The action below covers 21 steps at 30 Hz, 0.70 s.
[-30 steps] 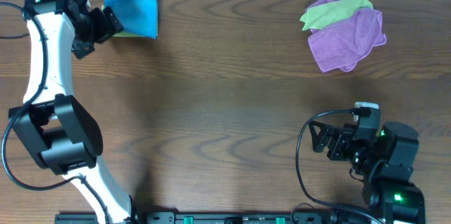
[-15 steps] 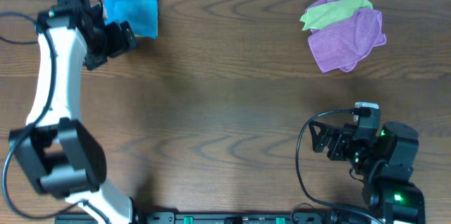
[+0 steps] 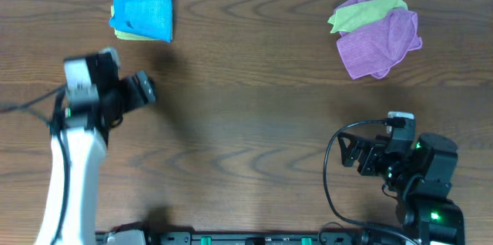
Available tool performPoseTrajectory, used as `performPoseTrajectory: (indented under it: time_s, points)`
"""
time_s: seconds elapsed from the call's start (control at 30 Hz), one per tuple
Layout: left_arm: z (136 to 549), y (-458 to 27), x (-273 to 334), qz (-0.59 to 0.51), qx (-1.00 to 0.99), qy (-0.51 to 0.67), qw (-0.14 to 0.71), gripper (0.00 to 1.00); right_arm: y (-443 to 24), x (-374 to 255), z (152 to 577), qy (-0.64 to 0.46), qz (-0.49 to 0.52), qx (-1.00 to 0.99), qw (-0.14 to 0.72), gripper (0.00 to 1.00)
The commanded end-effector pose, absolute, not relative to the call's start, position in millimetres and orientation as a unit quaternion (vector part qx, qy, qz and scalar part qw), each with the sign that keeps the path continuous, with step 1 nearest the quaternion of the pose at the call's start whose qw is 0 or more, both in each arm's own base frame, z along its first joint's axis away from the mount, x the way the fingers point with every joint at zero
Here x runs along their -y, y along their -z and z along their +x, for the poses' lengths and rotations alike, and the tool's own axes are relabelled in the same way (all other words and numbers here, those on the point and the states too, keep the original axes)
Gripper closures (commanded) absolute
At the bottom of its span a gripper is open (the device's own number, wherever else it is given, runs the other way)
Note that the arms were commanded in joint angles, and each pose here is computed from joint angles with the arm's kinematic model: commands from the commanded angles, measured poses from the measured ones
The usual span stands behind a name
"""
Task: Fold the cloth
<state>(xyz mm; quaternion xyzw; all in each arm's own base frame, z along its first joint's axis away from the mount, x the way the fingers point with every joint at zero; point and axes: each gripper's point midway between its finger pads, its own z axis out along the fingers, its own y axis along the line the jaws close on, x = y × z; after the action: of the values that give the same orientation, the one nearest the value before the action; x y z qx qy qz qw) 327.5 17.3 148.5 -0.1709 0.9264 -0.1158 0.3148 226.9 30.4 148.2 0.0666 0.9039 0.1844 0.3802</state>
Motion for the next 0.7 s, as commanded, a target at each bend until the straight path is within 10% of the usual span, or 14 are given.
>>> performPoseTrajectory:
  time_s: [0.0,0.67]
  points:
    - [308.7,-146.8,-16.1,-0.163,-0.919,0.107,0.343,0.05,-148.5,-30.9,226.6,-0.190,0.072,-0.902,0.380,0.01]
    - [209.0,-96.9,-7.5,-0.126,-0.889,0.075,0.435,0.04,-148.5,-30.9,226.6,-0.190,0.072,-0.902,0.380,0.01]
